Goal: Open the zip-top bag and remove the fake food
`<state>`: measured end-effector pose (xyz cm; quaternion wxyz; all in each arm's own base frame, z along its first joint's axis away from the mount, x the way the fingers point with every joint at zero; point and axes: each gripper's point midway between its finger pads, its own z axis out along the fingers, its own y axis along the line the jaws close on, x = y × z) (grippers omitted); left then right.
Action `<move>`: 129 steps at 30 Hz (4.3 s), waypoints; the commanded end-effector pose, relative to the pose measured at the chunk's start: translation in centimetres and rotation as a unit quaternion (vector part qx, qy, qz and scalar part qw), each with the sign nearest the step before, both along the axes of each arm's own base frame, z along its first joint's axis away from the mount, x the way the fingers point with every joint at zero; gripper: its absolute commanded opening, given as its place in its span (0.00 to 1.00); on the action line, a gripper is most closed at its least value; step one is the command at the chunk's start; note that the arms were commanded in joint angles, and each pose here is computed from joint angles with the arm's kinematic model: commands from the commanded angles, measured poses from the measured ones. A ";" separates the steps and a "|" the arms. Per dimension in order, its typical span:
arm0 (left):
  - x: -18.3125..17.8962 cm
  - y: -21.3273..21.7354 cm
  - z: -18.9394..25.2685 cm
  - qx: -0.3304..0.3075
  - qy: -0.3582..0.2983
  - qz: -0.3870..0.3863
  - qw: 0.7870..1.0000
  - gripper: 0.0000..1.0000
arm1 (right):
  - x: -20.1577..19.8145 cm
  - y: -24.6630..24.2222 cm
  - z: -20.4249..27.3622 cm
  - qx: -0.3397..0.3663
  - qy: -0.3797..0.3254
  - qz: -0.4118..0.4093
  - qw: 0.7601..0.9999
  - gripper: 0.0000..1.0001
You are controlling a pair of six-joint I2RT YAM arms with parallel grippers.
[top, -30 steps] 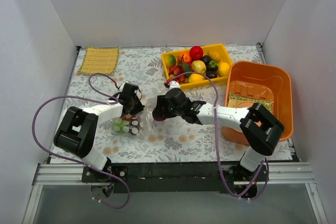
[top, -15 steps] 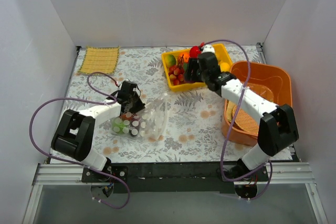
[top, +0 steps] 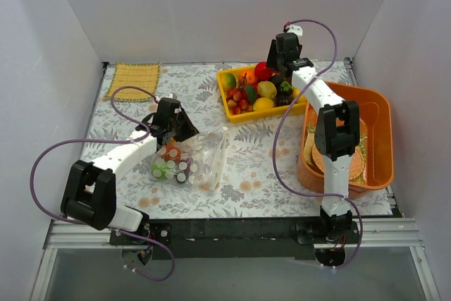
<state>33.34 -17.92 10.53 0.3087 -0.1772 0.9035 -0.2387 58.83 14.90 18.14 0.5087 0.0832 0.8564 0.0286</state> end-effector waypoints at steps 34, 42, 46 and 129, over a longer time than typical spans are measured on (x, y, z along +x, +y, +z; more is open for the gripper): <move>1.1 0.3 6.1 0.000 -0.055 -0.008 0.998 0.24 | -2.8 -2.2 4.6 -0.019 -0.004 0.001 1.000 0.87; -0.3 4.5 6.0 0.001 -0.047 0.074 0.996 0.25 | -9.0 1.2 9.0 -0.009 -0.025 0.056 0.998 0.80; -1.3 6.7 5.1 0.004 -0.039 0.120 0.992 0.27 | -14.3 5.7 8.4 0.001 -0.021 0.106 0.994 0.67; -11.2 3.6 -10.4 0.037 0.100 0.106 0.989 0.00 | -34.8 28.8 -13.9 0.231 0.210 0.321 0.894 0.63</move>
